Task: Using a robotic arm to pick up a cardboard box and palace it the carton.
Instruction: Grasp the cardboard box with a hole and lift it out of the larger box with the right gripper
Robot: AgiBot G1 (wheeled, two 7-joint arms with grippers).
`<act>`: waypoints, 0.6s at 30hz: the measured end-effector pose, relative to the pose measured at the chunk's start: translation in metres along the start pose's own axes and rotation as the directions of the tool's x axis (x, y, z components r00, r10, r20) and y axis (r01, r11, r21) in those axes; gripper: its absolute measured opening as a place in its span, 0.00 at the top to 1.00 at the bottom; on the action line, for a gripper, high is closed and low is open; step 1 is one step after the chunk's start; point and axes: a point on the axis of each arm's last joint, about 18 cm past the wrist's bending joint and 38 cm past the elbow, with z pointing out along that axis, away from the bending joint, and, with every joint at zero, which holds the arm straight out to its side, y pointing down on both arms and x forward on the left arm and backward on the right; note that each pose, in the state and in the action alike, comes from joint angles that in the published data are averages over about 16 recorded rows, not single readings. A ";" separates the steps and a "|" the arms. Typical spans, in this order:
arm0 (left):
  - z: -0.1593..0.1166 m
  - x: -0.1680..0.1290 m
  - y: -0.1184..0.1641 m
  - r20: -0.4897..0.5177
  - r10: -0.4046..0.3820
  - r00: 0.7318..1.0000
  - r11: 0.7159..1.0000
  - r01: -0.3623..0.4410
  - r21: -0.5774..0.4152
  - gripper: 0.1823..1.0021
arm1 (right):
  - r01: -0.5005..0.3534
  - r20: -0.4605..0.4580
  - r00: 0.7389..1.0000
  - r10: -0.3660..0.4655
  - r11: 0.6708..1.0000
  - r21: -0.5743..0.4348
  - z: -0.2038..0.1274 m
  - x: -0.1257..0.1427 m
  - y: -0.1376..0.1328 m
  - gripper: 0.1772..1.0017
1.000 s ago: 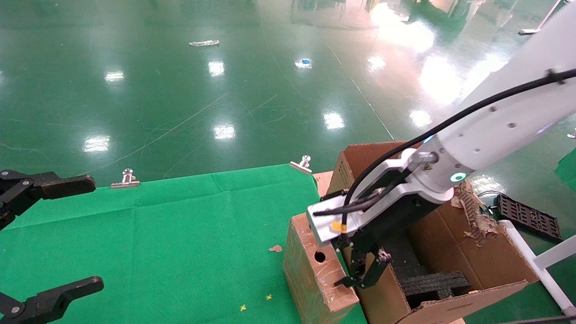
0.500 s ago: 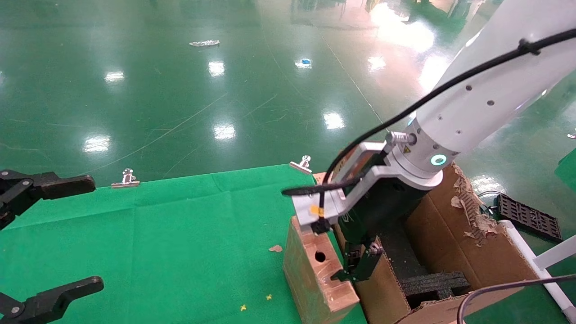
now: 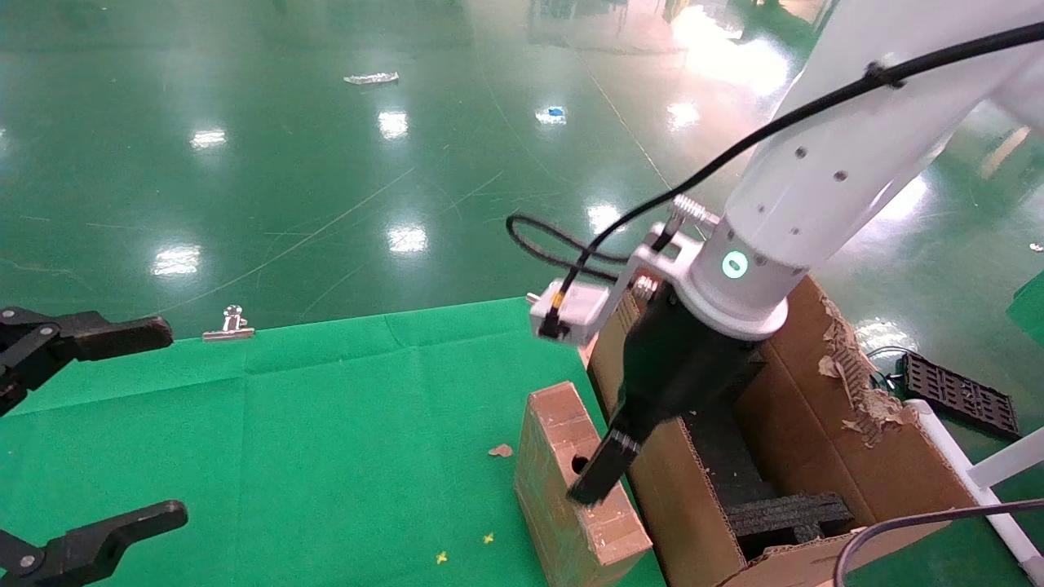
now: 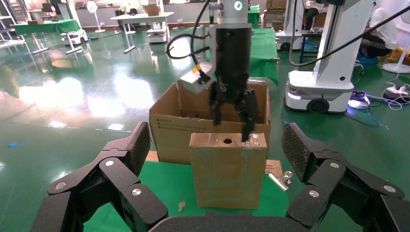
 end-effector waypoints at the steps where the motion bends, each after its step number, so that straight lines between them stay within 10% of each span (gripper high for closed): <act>1: 0.000 0.000 0.000 0.000 0.000 1.000 1.000 0.000 0.000 0.00 | -0.029 0.010 1.000 0.029 1.000 -0.007 0.003 0.000 0.000 0.00; 18: 0.000 0.000 0.000 0.000 0.000 1.000 1.000 0.000 0.000 0.00 | -0.236 0.009 0.972 0.237 0.969 -0.071 0.038 0.005 -0.009 0.00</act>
